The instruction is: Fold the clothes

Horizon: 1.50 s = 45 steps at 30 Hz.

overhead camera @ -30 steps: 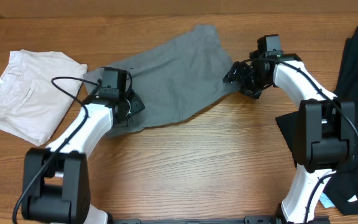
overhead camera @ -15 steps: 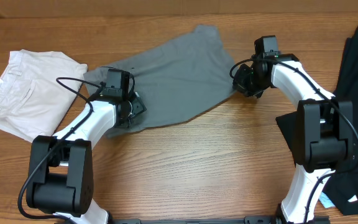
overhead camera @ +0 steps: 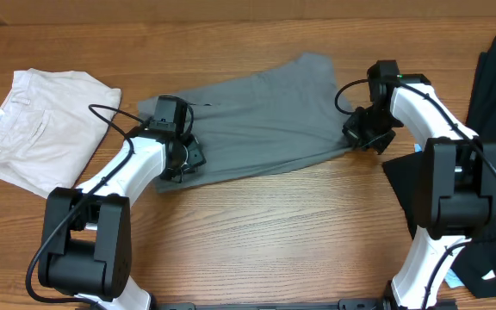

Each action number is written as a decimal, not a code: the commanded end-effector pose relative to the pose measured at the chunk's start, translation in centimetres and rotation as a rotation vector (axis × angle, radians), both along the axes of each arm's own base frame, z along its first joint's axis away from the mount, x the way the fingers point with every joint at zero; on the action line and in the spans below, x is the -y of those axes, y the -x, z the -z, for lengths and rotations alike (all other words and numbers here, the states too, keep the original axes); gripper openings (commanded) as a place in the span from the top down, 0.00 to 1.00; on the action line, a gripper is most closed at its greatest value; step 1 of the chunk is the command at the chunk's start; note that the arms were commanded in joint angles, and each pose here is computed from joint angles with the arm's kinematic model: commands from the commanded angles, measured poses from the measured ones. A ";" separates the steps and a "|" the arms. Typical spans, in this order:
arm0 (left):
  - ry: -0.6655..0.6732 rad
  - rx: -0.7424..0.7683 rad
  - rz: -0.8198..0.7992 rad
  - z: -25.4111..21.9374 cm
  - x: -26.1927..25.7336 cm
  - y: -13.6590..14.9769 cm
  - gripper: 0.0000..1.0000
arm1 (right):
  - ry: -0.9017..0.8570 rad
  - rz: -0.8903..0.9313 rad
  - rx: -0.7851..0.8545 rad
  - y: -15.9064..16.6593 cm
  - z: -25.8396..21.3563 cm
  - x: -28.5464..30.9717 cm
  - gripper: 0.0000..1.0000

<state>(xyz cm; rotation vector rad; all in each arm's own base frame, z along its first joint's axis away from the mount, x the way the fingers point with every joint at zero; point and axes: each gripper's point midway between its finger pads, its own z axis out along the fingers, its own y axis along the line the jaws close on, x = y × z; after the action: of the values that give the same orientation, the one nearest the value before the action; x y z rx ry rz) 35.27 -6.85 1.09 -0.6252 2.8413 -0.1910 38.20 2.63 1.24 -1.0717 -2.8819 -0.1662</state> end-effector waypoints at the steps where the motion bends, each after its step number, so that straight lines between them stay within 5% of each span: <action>1: -0.173 -0.059 0.008 1.7 -4.0 1.3 0.43 | 0.267 0.097 0.047 -0.1 -2.3 7.3 0.96; 7: -0.172 -0.083 0.011 0.1 -5.0 0.7 0.52 | 0.258 0.099 0.078 0.4 -4.8 7.1 0.95; 9: -0.157 -0.086 -0.013 -1.7 -5.7 -0.2 0.46 | 0.259 0.104 0.134 -0.1 -6.6 7.2 0.82; 11: -0.152 -0.086 -0.023 -3.7 -6.2 -1.0 0.39 | 0.263 0.064 0.200 -0.9 -8.6 7.2 0.54; 14: -0.155 -0.076 -0.013 -6.0 -6.4 -1.9 0.25 | 0.255 0.014 0.262 -1.7 -10.6 7.0 0.28; 18: -0.152 -0.082 -0.025 -7.0 -6.4 -2.0 0.04 | 0.235 -0.043 0.258 -1.4 -10.9 6.5 0.27; 22: -0.126 -0.116 -0.117 -6.5 -6.6 -1.1 0.00 | 0.233 -0.045 0.242 -1.0 -10.8 6.5 0.26; 35: -0.061 -0.065 -0.116 -1.8 -5.7 -1.0 0.00 | 0.218 -0.050 0.198 0.1 -10.6 6.3 0.26; 42: -0.038 -0.001 -0.094 1.0 -5.3 -1.0 0.09 | 0.202 -0.052 0.197 0.1 -10.6 6.0 0.26; 45: 0.022 0.065 -0.007 1.5 -4.0 -1.8 0.22 | 0.202 -0.052 0.194 0.2 -10.6 6.0 0.26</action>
<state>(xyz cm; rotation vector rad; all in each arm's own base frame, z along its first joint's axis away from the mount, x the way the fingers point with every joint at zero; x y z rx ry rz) 37.09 -1.73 0.53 -0.7272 2.7627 -0.1326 37.47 -3.41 10.67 -1.0594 -3.1193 0.0431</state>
